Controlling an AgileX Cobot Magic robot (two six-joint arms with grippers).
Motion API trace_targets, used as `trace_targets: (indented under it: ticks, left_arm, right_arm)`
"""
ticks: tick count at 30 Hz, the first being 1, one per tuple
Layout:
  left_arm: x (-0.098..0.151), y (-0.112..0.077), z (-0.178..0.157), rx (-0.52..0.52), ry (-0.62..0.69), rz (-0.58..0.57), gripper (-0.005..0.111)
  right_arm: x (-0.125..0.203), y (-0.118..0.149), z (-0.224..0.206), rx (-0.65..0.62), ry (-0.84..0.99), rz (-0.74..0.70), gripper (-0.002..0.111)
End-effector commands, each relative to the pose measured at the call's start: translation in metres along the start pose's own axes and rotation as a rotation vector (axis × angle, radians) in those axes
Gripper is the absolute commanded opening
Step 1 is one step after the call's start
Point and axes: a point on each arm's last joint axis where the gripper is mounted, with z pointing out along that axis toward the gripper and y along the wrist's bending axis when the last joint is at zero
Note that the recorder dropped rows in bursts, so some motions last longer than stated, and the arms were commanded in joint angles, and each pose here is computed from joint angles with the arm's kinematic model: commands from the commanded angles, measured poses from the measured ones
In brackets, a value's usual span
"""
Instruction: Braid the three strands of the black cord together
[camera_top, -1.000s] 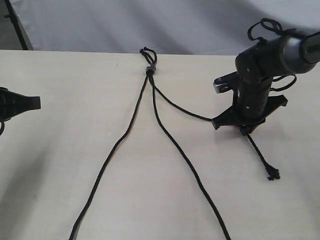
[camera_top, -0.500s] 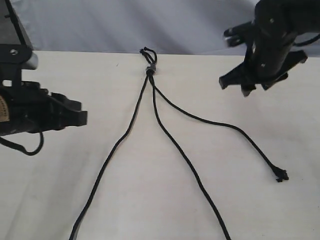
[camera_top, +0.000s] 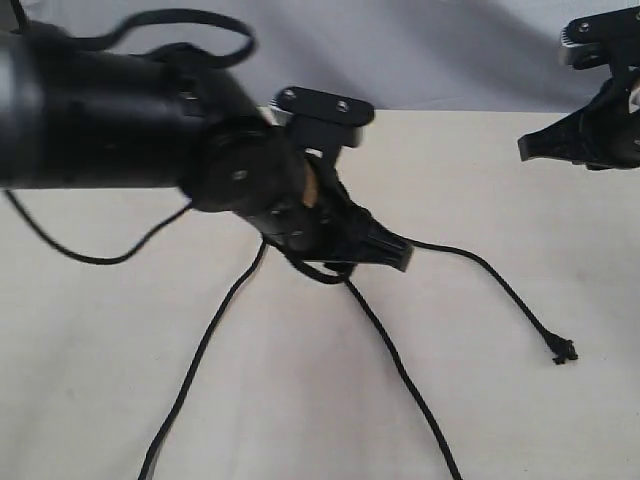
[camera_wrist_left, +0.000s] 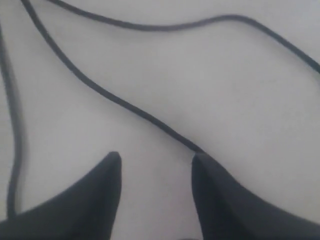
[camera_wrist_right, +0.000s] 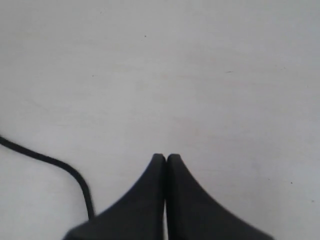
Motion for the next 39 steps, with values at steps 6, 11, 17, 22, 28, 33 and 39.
trace_targets:
  ticks: [6, 11, 17, 22, 28, 33, 39]
  left_arm:
    - [-0.022, -0.03, 0.077, -0.067, 0.251, -0.063, 0.044]
    - [-0.027, -0.038, 0.106, -0.062, 0.296, -0.065, 0.044]
    - [-0.016, -0.038, 0.126, -0.083, 0.393, -0.052, 0.044]
    - [-0.011, -0.036, 0.131, -0.094, 0.431, -0.021, 0.043]
    - [-0.011, -0.036, 0.131, -0.077, 0.434, 0.055, 0.015]
    - [-0.013, -0.035, 0.123, -0.078, 0.475, 0.141, 0.0]
    - [-0.041, -0.009, 0.079, -0.264, 0.428, 0.27, 0.0]
  right_arm:
    - [-0.002, -0.009, -0.001, 0.004, -0.056, 0.044, 0.0]
    - [-0.002, -0.009, -0.001, 0.001, -0.057, 0.048, 0.0]
    - [-0.003, -0.008, -0.002, -0.002, -0.067, 0.05, 0.0]
    - [-0.004, -0.008, -0.002, -0.005, -0.072, 0.048, 0.0]
    - [-0.004, -0.007, -0.002, -0.005, -0.075, 0.048, 0.0]
    - [-0.004, -0.007, -0.002, -0.006, -0.077, 0.048, 0.0]
    - [-0.004, -0.007, -0.002, -0.006, -0.077, 0.048, 0.0]
